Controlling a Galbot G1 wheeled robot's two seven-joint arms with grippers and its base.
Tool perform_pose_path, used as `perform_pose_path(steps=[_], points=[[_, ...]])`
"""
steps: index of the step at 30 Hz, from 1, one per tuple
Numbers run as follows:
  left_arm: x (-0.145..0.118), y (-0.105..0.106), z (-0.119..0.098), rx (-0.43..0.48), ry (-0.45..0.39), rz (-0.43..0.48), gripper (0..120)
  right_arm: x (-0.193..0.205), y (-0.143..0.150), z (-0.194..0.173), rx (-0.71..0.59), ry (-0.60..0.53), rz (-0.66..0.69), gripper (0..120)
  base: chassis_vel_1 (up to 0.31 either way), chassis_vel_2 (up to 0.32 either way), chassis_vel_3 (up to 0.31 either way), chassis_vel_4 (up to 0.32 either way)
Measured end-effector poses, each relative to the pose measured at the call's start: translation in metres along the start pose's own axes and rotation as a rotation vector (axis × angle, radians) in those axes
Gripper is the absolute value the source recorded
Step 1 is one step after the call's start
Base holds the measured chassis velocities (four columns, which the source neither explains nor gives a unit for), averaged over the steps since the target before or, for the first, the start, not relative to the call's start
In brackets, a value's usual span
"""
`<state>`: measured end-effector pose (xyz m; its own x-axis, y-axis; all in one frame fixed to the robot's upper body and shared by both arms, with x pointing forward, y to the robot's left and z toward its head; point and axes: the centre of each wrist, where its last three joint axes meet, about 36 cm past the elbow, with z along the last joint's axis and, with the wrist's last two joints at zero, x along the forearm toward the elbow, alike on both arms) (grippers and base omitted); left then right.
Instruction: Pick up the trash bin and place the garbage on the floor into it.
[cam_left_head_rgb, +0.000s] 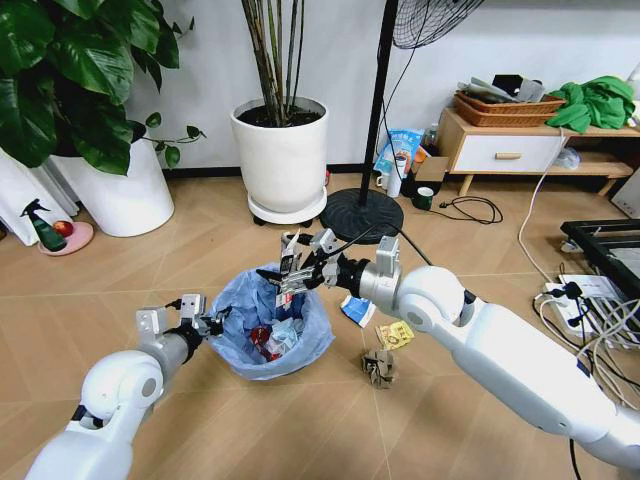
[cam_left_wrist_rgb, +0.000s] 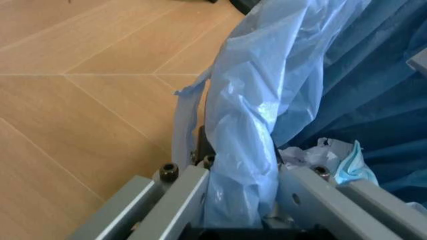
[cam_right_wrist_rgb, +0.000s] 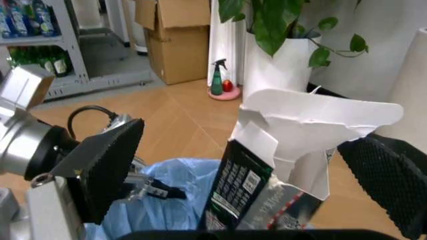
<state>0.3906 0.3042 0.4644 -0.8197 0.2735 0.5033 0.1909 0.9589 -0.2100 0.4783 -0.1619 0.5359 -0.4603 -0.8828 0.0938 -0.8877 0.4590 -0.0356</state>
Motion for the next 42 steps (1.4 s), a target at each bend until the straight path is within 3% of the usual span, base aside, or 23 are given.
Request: perform_pose_path(steps=[14,27,42], points=[[0.000,-0.001,0.001,-0.001,0.000,0.002,0,0.019,-0.005,0.004,0.069,0.029,-0.041,100,0.000,0.000,0.000,0.000],[-0.001,0.000,0.001,-0.004,-0.004,0.003,0,0.032,-0.021,-0.013,0.182,0.069,-0.105,100,0.000,0.000,0.000,0.000],[0.000,0.002,0.003,0.001,-0.005,-0.005,0,0.010,-0.007,-0.015,0.090,0.008,-0.082,100,0.000,0.000,0.000,0.000]])
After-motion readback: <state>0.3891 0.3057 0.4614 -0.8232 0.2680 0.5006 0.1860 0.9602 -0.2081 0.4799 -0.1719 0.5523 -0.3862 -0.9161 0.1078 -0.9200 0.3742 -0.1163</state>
